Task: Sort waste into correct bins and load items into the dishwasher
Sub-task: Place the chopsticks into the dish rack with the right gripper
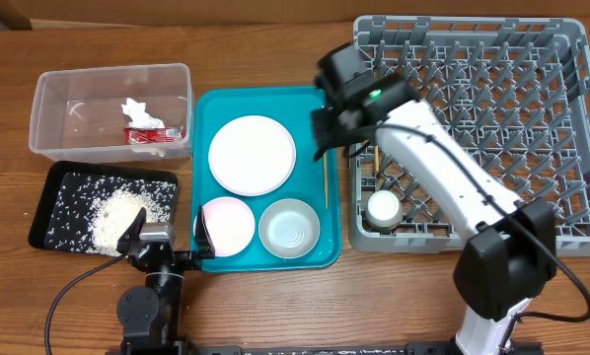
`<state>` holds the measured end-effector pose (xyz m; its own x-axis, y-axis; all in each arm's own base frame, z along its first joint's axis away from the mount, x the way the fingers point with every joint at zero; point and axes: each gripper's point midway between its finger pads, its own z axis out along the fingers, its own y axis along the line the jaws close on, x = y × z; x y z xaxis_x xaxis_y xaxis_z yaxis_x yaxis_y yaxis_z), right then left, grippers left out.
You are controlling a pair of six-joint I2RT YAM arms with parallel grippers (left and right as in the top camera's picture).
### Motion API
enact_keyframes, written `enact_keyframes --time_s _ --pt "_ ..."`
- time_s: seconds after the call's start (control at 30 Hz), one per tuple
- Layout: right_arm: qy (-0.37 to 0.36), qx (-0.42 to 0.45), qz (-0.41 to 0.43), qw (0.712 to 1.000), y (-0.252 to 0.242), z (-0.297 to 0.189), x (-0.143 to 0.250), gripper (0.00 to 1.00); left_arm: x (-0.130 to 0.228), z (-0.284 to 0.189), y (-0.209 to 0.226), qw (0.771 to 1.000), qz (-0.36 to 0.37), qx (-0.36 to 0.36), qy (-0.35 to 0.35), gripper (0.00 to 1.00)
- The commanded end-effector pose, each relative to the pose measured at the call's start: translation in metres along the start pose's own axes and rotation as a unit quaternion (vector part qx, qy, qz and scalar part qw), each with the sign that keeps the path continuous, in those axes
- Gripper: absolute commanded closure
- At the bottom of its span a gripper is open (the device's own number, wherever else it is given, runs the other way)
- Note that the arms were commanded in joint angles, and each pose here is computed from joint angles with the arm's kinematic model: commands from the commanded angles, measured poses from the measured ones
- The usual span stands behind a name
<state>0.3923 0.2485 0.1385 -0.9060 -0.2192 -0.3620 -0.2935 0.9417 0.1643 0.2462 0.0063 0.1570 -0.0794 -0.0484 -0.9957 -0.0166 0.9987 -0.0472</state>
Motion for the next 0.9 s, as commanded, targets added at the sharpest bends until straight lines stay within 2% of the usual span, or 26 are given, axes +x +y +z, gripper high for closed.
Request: enact_keyframes --time_s 0.0,0.13,0.43,0.47,0.57,0.63,0.77,0.87 --pt "0.027 0.066 -0.009 0.997 -0.009 0.038 0.024 0.63 0.000 0.000 0.001 1.000 0.011 -0.001 -0.003 0.00" --pt "0.048 0.121 -0.025 0.991 -0.021 0.075 0.039 0.62 0.000 0.000 0.001 1.000 0.011 -0.001 -0.003 0.00" --pt "0.076 0.135 -0.030 0.988 -0.032 0.132 0.054 0.62 0.000 0.000 0.001 1.000 0.011 -0.001 -0.003 0.00" --pt "0.081 0.136 -0.031 0.987 -0.034 0.134 0.056 0.63 0.000 0.000 0.001 1.000 0.011 -0.001 -0.003 0.00" --pt "0.090 0.136 -0.032 0.986 -0.035 0.135 0.061 0.86 0.000 0.000 0.001 1.000 0.011 -0.001 -0.003 0.00" --pt "0.095 0.133 -0.039 0.986 -0.032 0.132 0.061 0.96 0.000 0.000 0.001 1.000 0.011 -0.001 -0.003 0.00" --pt "0.083 0.131 -0.028 0.988 -0.025 0.110 0.046 0.96 0.000 0.000 0.001 1.000 0.011 -0.001 -0.003 0.00" --pt "0.051 0.120 -0.011 0.991 -0.018 0.078 0.020 0.96 0.000 0.000 0.001 1.000 0.011 -0.001 -0.003 0.00"
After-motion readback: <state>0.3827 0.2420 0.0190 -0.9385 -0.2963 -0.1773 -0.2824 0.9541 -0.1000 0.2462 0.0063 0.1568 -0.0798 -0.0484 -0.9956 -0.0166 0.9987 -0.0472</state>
